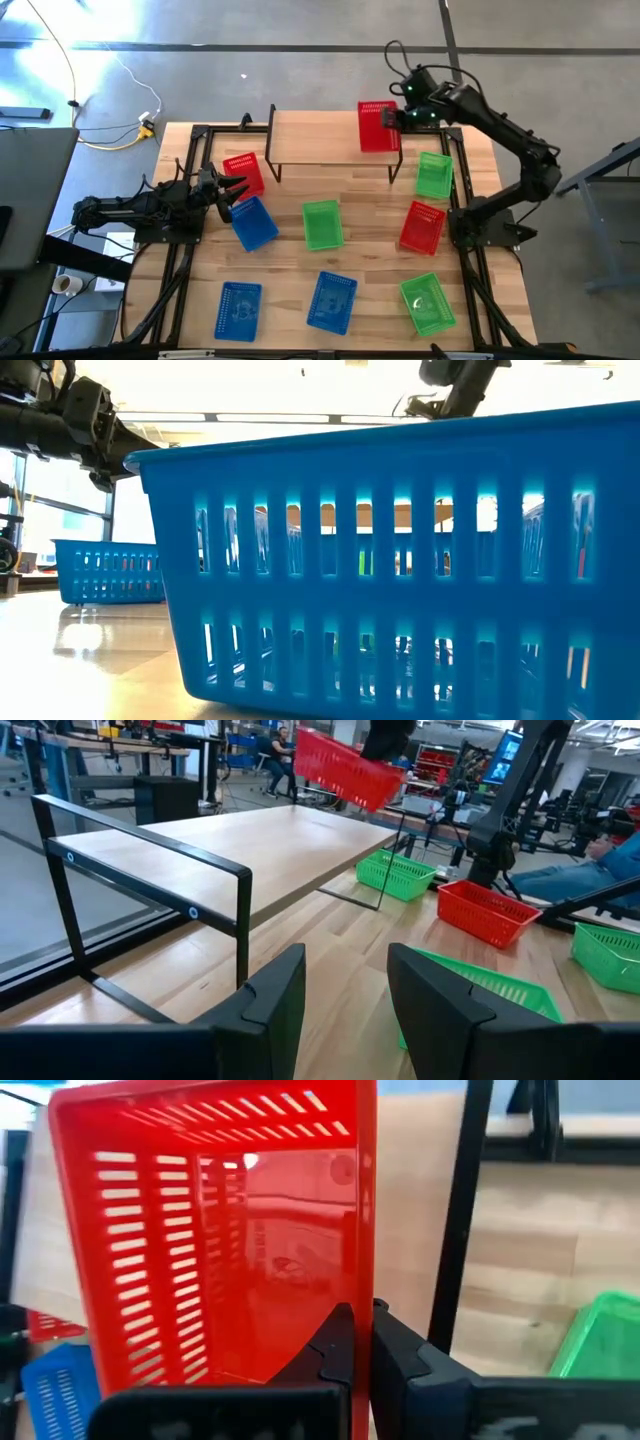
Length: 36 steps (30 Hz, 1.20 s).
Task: Stack baskets on shelf by color
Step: Put the middle red bin on the shelf
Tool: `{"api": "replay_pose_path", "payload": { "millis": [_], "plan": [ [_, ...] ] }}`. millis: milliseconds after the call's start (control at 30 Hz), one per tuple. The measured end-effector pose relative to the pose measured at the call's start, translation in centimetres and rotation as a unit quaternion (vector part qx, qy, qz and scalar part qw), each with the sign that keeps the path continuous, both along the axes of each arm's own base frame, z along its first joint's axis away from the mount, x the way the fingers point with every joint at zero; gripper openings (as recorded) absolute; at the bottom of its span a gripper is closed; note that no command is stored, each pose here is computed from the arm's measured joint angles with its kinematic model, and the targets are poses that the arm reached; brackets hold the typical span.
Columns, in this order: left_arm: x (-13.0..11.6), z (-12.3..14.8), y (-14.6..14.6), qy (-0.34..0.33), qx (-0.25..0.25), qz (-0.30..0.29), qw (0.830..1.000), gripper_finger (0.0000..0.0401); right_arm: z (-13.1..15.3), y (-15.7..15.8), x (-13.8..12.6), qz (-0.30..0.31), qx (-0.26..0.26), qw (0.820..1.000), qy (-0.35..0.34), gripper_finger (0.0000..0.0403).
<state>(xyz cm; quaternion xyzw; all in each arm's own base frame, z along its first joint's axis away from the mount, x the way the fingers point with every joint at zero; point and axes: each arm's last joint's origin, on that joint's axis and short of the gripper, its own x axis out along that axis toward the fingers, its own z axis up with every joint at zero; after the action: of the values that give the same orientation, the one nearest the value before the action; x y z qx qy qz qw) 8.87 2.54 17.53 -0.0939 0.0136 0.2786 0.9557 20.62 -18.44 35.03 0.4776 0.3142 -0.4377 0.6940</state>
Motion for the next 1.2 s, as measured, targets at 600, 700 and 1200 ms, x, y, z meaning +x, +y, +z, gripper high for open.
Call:
{"api": "replay_pose_path", "payload": {
  "millis": [600,700,1200],
  "plan": [
    [0.0,0.0,0.0,0.000,0.000,0.000,1.000,0.0133,-4.2,-0.9,0.2,-0.023,0.055,0.998,-0.001,0.0000],
    [0.0,0.0,0.0,0.000,0.000,0.000,1.000,0.0133,-4.4,-1.2,0.1,-0.021,0.054,0.998,0.004,0.0000],
    [0.0,0.0,0.0,0.000,0.000,0.000,1.000,0.0133,-3.4,-1.5,0.0,-0.007,0.019,1.000,0.013,0.0000]
  ]
}}
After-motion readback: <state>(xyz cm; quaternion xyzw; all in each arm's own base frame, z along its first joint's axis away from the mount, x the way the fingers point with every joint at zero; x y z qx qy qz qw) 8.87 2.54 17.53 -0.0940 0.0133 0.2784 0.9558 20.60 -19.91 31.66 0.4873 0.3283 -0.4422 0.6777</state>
